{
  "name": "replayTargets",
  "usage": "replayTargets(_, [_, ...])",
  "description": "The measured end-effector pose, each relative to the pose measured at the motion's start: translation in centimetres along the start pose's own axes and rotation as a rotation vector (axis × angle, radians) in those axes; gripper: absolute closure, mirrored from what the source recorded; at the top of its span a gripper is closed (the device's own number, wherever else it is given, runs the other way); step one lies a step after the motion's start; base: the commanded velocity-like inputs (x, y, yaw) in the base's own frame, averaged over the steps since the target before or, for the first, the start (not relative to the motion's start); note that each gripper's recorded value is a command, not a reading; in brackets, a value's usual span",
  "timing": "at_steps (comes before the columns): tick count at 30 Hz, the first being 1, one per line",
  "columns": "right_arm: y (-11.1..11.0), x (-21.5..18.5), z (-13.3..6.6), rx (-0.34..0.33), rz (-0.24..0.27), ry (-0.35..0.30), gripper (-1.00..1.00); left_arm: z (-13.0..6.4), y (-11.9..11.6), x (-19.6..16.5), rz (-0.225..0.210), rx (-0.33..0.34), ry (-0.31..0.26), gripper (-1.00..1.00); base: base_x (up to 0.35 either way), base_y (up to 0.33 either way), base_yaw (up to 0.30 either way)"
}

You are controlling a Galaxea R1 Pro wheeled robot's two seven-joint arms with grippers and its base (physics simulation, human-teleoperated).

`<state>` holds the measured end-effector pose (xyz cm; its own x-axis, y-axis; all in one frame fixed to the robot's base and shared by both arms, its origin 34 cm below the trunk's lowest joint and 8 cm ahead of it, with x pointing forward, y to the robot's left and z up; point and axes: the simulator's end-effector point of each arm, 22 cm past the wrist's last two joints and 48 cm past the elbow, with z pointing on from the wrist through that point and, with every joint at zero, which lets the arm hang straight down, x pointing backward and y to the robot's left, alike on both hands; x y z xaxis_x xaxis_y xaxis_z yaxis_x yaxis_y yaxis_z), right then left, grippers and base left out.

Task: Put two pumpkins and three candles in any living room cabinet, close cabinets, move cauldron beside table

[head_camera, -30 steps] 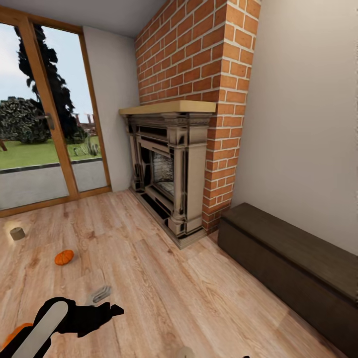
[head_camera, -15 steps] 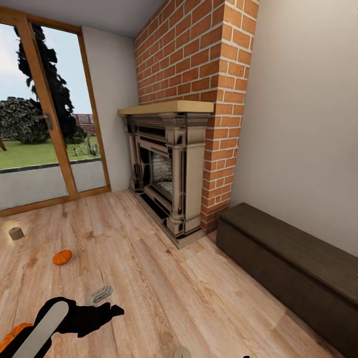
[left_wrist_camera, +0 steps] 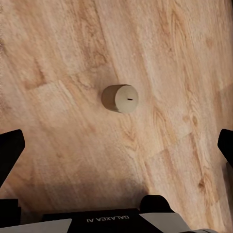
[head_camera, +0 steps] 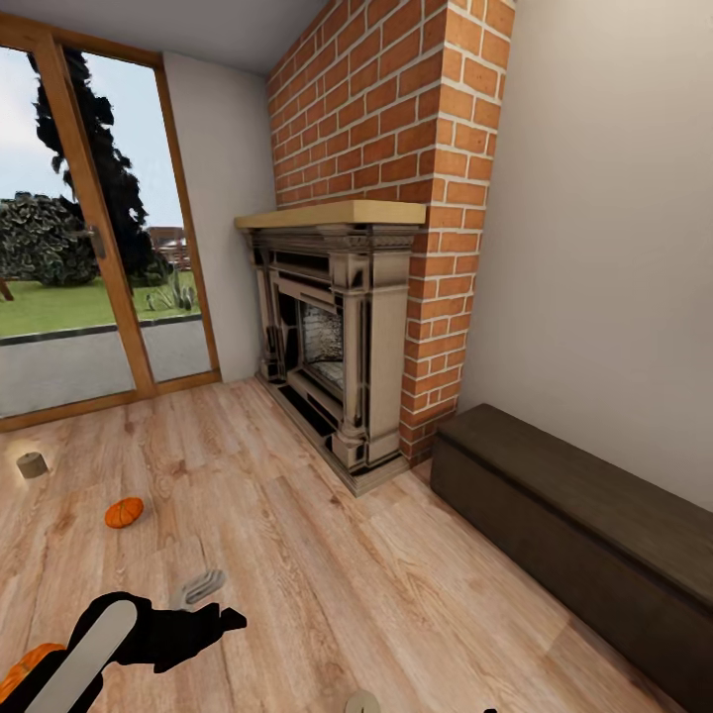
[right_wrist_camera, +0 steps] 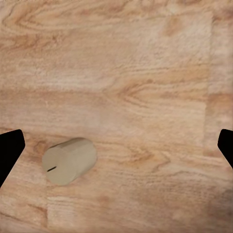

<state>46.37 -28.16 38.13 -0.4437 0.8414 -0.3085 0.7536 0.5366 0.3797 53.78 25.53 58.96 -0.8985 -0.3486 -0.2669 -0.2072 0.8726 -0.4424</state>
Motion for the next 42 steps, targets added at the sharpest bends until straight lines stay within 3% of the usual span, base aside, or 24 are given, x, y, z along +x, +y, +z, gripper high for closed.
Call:
replayTargets(11, [0.4, 0.0, 0.0, -0.019, -0.002, 0.0, -1.0, 0.2, 0.2, 0.0, 0.019, -0.026, -0.009, -1.0, 0.0, -0.015, 0.0])
replayTargets(13, [0.9, 0.0, 0.0, -0.038, -0.009, 0.001, -1.0, 1.0, 0.2, 0.1, 0.022, -0.048, -0.02, -1.0, 0.0, 0.0, 0.0])
replayTargets(17, [1.6, 0.3, -0.1, -0.072, -0.061, 0.009, -1.0, 4.4, 1.0, -0.3, 0.02, -0.165, -0.069, -1.0, 0.0, 0.0, 0.0])
replayTargets(21, [1.9, 0.6, -0.1, -0.085, -0.109, 0.015, -1.0, 7.8, 0.7, 1.0, 0.058, -0.261, -0.059, -1.0, 0.0, 0.0, 0.0])
replayTargets(26, [2.5, 0.8, -0.2, -0.114, -0.164, 0.022, -1.0, 9.1, -0.6, 0.3, 0.07, -0.281, -0.131, -1.0, 0.0, 0.0, 0.0])
replayTargets(29, [5.7, 1.3, -0.5, -0.217, -0.208, 0.033, -1.0, 10.2, -1.5, 1.5, 0.076, -0.28, -0.125, -1.0, 0.0, 0.0, 0.0])
replayTargets(31, [9.1, 1.5, -1.0, -0.297, -0.219, 0.033, -1.0, 10.6, -2.2, 2.0, 0.092, -0.275, -0.119, -1.0, 0.0, 0.0, 0.0])
replayTargets(33, [13.8, 0.8, -2.1, -0.412, -0.239, 0.023, -1.0, 10.9, -2.9, 2.6, 0.118, -0.27, -0.112, -1.0, 0.0, 0.0, 0.0])
replayTargets(35, [16.3, 0.4, -3.0, -0.471, -0.261, 0.036, -1.0, 11.1, -3.2, 2.7, 0.129, -0.268, -0.112, -1.0, 0.0, 0.0, 0.0])
replayTargets(39, [19.0, 1.2, -4.2, -0.527, -0.276, 0.087, -1.0, 11.1, -3.4, 2.7, 0.134, -0.266, -0.115, -1.0, 0.0, 0.0, 0.0])
replayTargets(42, [19.1, 1.5, -4.4, -0.507, -0.281, 0.131, -1.0, 11.2, -3.5, 2.8, 0.135, -0.264, -0.116, -1.0, 0.0, 0.0, 0.0])
